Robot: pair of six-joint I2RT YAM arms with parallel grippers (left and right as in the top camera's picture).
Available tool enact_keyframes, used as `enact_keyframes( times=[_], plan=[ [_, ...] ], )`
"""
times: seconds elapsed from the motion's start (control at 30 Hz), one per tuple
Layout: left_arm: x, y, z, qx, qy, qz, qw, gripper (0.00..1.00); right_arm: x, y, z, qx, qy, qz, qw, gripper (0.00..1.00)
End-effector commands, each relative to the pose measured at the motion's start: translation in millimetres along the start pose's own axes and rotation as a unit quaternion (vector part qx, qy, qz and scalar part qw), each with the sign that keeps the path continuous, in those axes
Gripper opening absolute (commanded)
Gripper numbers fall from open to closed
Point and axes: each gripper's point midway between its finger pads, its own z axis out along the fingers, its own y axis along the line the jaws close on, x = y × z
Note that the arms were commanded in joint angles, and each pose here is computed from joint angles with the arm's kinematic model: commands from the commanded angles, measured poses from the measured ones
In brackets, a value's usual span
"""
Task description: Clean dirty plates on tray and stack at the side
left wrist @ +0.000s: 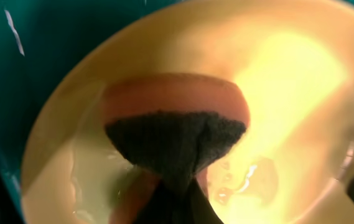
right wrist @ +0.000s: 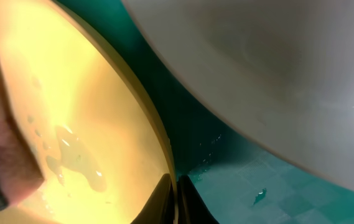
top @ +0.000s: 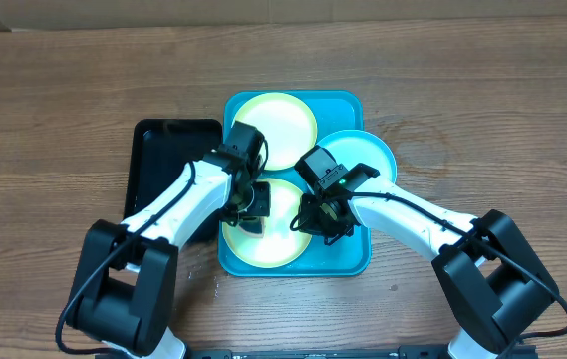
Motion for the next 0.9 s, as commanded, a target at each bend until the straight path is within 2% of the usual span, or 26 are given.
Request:
enact_keyframes(
  times=[0.0,0.07,0.17,0.3,0.43,0.63,0.87],
  plan=[
    [11,1,18,-0.003,0.030,-0.012,0.999,0.04,0,1,1,0.001,0.000,-0.002,1.000,0.04],
    [16,-3,26,0.010,0.048,-0.010,0.999,0.04,0,1,1,0.001,0.000,-0.002,1.000,0.04],
    [27,-26,28,0.083,0.082,0.022,0.993,0.04,0,1,1,0.001,0.000,-0.002,1.000,0.04],
    [30,-55,13,0.171,0.092,0.058,0.979,0.04,0,1,1,0.001,0.000,-0.001,1.000,0.04],
    [19,-61,-9,0.195,0.081,0.060,0.976,0.04,0,1,1,0.001,0.000,-0.002,1.000,0.04],
    [-3,-42,-36,0.144,0.026,0.055,0.988,0.04,1,0,1,0.001,0.000,-0.002,1.000,0.04],
    [-6,8,-30,-0.003,0.004,0.008,1.000,0.04,1,0,1,0.001,0.000,-0.002,1.000,0.04]
  ],
)
